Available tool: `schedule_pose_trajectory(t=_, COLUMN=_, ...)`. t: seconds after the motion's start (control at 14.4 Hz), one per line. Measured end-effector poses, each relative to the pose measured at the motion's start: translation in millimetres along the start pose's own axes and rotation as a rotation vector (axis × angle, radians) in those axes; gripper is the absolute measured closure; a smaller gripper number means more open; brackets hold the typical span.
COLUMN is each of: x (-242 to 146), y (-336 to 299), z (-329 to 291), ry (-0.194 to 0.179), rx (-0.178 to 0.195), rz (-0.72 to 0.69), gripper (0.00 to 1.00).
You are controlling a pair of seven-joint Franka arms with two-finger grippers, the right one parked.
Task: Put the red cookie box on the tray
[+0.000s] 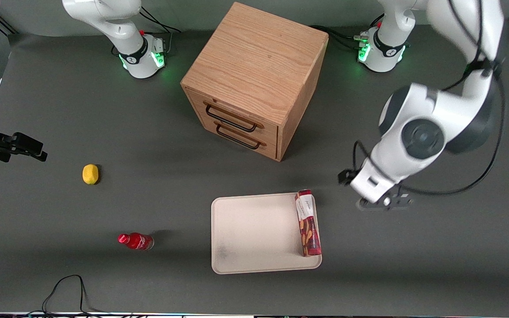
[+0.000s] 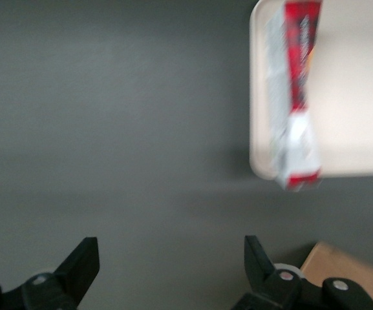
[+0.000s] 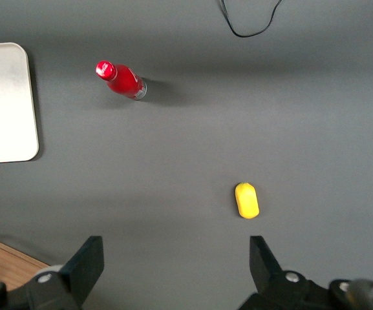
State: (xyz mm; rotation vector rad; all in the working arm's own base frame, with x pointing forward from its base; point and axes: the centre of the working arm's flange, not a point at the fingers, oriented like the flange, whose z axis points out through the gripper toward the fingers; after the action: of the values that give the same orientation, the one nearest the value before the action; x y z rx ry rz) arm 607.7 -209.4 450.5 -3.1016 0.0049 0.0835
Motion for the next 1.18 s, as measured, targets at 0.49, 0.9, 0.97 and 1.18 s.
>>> schedule_pose_trajectory(t=0.49, x=-78, y=-141, z=-61, ry=-0.081, rx=0.051, rz=0.000, gripper=0.00)
schedule_pose_trajectory(t=0.9, x=-99, y=-218, z=-101, ry=-0.082, rx=0.039, rz=0.006, gripper=0.00)
schedule_pose_trajectory(t=0.97, x=-99, y=-222, z=-101, ry=-0.084, rx=0.037, rz=0.002, gripper=0.00)
schedule_pose_trajectory(t=1.18, x=-99, y=-228, z=-98, ry=-0.099, rx=0.031, rz=-0.005, gripper=0.00)
